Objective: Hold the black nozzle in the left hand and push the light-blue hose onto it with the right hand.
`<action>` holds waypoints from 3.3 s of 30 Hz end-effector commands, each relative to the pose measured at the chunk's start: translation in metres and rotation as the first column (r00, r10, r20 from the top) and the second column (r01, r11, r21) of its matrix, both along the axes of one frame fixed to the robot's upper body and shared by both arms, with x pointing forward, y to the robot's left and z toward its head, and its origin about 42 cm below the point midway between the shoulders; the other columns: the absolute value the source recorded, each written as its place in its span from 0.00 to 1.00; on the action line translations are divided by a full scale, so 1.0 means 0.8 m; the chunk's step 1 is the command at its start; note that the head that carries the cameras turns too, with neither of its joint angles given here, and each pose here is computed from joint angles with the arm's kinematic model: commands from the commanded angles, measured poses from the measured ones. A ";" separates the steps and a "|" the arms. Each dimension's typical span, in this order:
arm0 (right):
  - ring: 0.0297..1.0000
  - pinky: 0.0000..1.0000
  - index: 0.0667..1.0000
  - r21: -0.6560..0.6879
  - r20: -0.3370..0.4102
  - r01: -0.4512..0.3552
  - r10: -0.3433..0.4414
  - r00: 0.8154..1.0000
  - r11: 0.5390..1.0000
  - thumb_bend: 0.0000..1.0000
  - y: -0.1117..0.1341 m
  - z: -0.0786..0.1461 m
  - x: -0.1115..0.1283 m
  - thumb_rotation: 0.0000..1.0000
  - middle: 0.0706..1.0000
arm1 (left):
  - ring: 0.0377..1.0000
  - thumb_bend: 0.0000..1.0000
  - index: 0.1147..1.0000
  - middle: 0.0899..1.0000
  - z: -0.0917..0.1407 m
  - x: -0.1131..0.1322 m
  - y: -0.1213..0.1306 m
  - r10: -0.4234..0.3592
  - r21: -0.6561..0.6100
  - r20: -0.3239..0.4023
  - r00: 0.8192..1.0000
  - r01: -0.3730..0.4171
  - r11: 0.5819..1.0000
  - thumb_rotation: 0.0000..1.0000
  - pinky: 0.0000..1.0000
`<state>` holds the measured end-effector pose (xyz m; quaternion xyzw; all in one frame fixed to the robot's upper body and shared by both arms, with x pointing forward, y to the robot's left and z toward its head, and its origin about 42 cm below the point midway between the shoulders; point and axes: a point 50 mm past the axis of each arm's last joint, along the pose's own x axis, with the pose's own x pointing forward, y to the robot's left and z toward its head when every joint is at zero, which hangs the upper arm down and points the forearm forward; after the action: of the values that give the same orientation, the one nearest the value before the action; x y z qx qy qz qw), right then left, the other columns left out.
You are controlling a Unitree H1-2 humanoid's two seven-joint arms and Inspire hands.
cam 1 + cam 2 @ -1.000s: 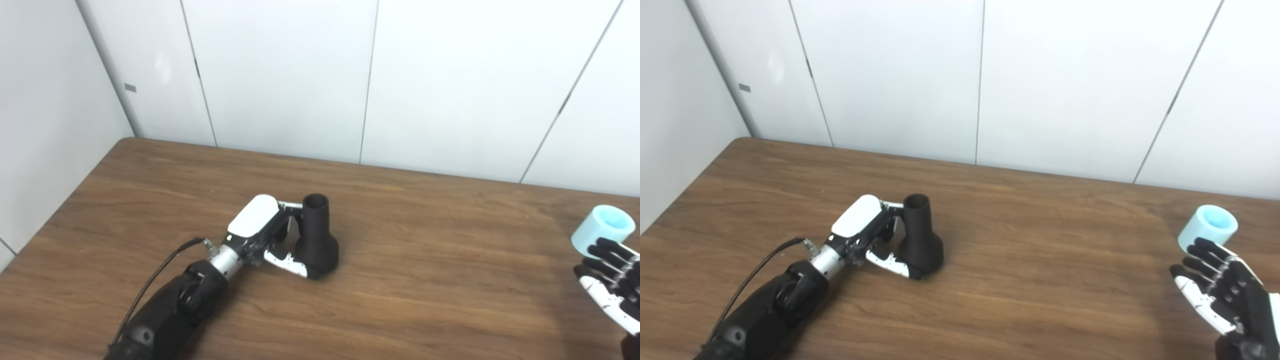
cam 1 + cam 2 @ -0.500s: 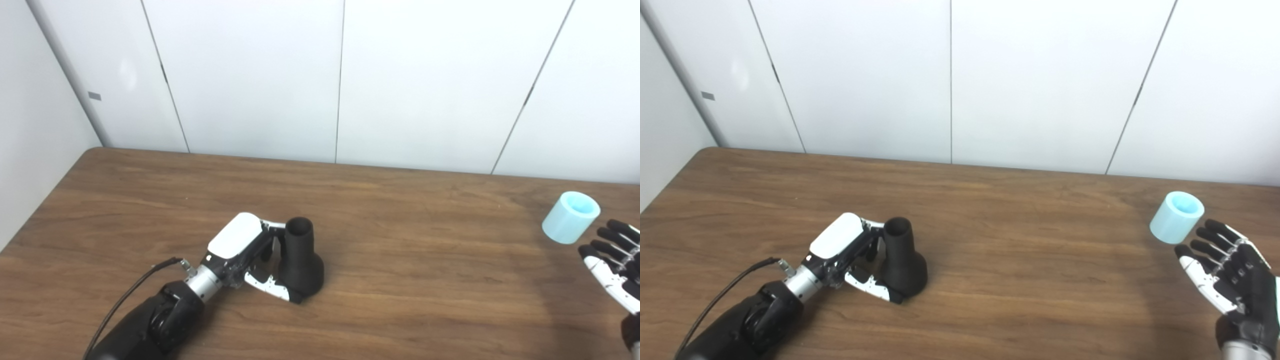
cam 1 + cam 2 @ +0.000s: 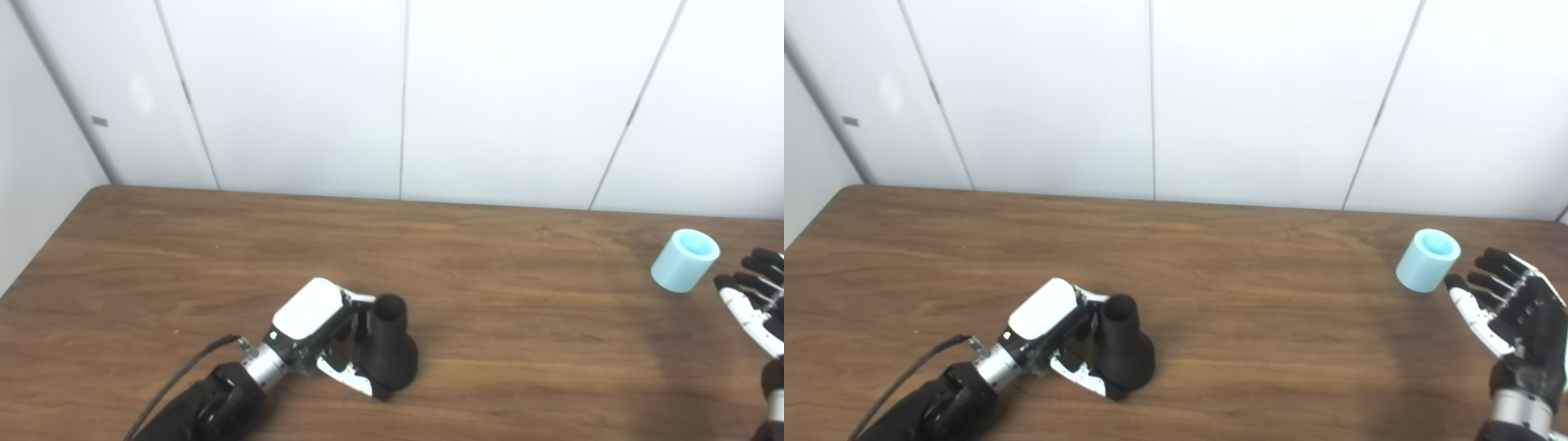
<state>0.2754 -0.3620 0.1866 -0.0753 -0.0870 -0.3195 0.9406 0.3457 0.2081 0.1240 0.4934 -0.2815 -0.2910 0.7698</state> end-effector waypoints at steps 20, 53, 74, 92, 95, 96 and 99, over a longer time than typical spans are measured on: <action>0.86 0.77 0.91 -0.207 -0.043 0.033 -0.042 0.998 0.978 0.79 -0.022 0.002 0.056 0.39 0.89 | 0.17 0.52 0.41 0.42 -0.062 -0.012 -0.040 -0.102 0.060 -0.091 0.991 0.107 0.992 0.00 0.16; 0.87 0.77 0.95 -0.151 -0.171 0.064 -0.090 0.981 0.986 1.00 -0.029 -0.035 0.171 0.41 0.91 | 0.22 0.52 0.44 0.34 -0.053 -0.007 0.022 -0.087 0.095 -0.071 0.994 0.094 0.991 0.00 0.18; 0.69 0.61 0.73 -0.303 -0.307 -0.059 -0.039 0.951 0.951 1.00 -0.013 -0.052 0.174 0.25 0.70 | 0.17 0.52 0.41 0.42 -0.050 -0.010 0.021 -0.096 0.087 -0.071 0.993 0.102 0.991 0.00 0.14; 0.60 0.52 0.63 -0.315 -0.346 -0.100 -0.016 0.938 0.944 0.94 0.004 -0.053 0.175 0.13 0.61 | 0.18 0.52 0.42 0.41 -0.043 -0.014 0.017 -0.105 0.072 -0.070 0.992 0.110 0.991 0.00 0.16; 0.48 0.40 0.52 -0.343 -0.315 -0.042 -0.073 0.946 0.938 0.71 0.005 -0.057 0.173 0.03 0.48 | 0.19 0.52 0.41 0.42 -0.041 -0.016 0.016 -0.108 0.067 -0.072 0.992 0.113 0.991 0.00 0.16; 0.41 0.34 0.48 -0.351 -0.303 -0.029 -0.084 0.949 0.936 0.60 0.006 -0.057 0.173 0.01 0.44 | 0.19 0.52 0.41 0.42 -0.041 -0.017 0.016 -0.107 0.065 -0.075 0.991 0.112 0.992 0.00 0.16; 0.35 0.29 0.46 -0.362 -0.279 -0.010 -0.098 0.955 0.932 0.54 0.007 -0.057 0.171 0.00 0.40 | 0.19 0.52 0.41 0.42 -0.040 -0.017 0.017 -0.105 0.065 -0.076 0.992 0.110 0.992 0.00 0.17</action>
<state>0.4095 -0.3595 0.1380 -0.2937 0.0121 -0.3061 0.9055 0.3528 0.2045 0.1213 0.4785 -0.3221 -0.3363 0.7445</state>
